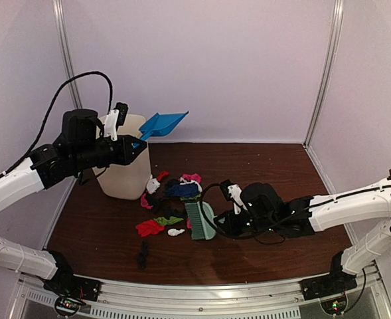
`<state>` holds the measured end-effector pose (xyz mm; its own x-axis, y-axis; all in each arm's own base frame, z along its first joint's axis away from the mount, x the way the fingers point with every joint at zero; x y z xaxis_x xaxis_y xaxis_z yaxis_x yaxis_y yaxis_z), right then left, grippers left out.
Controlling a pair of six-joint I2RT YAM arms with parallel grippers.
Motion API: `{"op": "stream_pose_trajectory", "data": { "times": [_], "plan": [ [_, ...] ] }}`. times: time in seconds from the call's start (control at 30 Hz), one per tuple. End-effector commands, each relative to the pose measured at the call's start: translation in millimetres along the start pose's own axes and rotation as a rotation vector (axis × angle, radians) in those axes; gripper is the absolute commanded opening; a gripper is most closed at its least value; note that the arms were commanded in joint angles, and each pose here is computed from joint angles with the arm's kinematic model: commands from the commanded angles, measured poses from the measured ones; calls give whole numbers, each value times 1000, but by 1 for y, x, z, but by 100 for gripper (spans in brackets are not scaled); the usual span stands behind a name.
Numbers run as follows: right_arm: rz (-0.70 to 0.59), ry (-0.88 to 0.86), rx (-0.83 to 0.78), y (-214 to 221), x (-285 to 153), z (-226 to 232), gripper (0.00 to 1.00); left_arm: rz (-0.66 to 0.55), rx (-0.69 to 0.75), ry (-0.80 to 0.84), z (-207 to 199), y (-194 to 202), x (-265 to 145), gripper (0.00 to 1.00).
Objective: Sweep away the paper scraps from the table
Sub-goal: Sweep the paper scraps at the center of the board.
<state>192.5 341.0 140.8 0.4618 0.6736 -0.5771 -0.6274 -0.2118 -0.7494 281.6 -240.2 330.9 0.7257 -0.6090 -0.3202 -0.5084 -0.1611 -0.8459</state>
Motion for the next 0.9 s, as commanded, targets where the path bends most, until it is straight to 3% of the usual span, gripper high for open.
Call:
{"op": "stream_pose_trajectory", "data": {
  "times": [0.0,0.43,0.87],
  "plan": [
    [-69,94,36,-17,-2,-22,0,-19,27,-1,0,0,1,0],
    [-56,405,100,4,-55,-105,0,40,51,20,-6,14,18,0],
    [-276,338,90,-60,-113,-91,0,100,91,12,-13,34,24,0]
  ]
}}
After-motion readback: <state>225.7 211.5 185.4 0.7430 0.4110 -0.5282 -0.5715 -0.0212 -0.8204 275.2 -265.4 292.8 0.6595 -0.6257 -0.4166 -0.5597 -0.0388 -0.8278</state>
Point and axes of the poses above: each gripper's point midway between its finger pads, its own x axis out along the fingers, its own z axis along the line the jaws close on, y = z × x, the point moved 2 cm from there along -x, back along the fingers, and after that the axes turned 6 degrees about -x, right-handed, at the moved point
